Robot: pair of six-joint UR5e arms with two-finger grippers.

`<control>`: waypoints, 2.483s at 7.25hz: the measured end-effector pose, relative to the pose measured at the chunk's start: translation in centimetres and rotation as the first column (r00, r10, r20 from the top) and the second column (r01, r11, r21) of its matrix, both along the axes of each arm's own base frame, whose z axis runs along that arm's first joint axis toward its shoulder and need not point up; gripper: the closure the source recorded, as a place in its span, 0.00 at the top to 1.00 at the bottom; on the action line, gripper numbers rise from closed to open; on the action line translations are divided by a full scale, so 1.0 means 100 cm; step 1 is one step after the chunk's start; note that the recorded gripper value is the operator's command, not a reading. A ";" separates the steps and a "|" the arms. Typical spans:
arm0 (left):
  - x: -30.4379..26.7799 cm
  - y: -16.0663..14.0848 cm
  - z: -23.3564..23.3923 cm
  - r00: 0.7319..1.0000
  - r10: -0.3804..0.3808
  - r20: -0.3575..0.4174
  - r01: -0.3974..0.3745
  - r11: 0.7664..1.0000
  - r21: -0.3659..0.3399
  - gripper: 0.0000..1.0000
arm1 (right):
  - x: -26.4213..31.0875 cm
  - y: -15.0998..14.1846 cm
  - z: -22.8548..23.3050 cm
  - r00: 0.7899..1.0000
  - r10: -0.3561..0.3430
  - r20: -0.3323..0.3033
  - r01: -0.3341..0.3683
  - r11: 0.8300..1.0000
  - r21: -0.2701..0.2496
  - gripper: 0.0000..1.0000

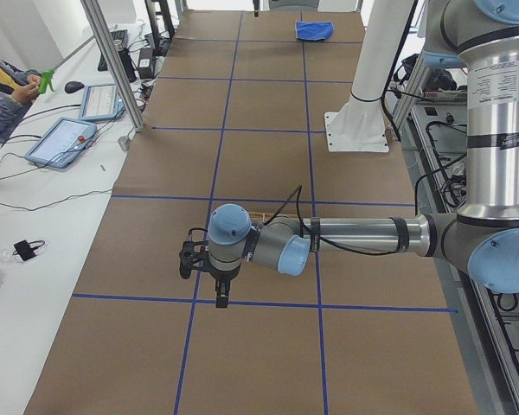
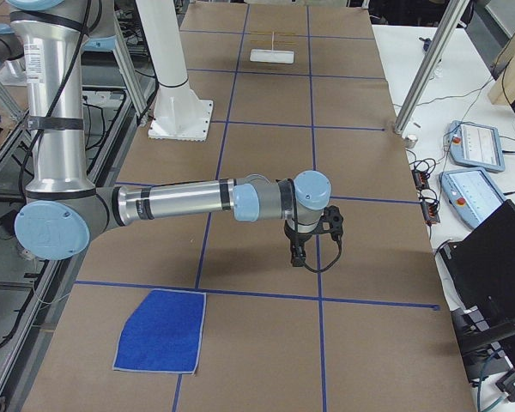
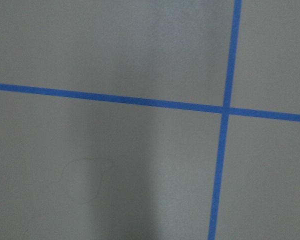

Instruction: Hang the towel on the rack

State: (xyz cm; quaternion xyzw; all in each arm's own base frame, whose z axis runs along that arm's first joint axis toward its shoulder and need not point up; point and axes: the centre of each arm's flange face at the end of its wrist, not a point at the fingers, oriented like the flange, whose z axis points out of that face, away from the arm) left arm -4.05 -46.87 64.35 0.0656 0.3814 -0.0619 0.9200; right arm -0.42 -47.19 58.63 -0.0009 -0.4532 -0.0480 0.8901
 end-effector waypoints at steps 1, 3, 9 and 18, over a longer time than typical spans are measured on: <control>0.000 0.000 0.000 1.000 0.000 -0.001 0.000 1.000 -0.001 0.98 | -0.001 0.016 -0.006 1.000 0.007 0.018 -0.006 1.000 -0.012 1.00; 0.000 0.000 0.000 1.000 0.000 -0.001 0.000 1.000 0.000 0.98 | -0.024 0.053 -0.009 1.000 -0.025 0.004 0.025 0.999 -0.038 0.95; 0.000 -0.001 -0.009 1.000 -0.002 -0.002 0.002 1.000 0.025 0.98 | -0.047 0.113 0.088 0.979 -0.081 -0.186 0.029 0.963 -0.267 0.96; -0.005 -0.007 -0.051 0.998 -0.030 0.059 0.022 0.992 0.125 0.98 | -0.093 0.159 0.146 0.930 -0.281 -0.237 0.178 0.909 -0.378 0.82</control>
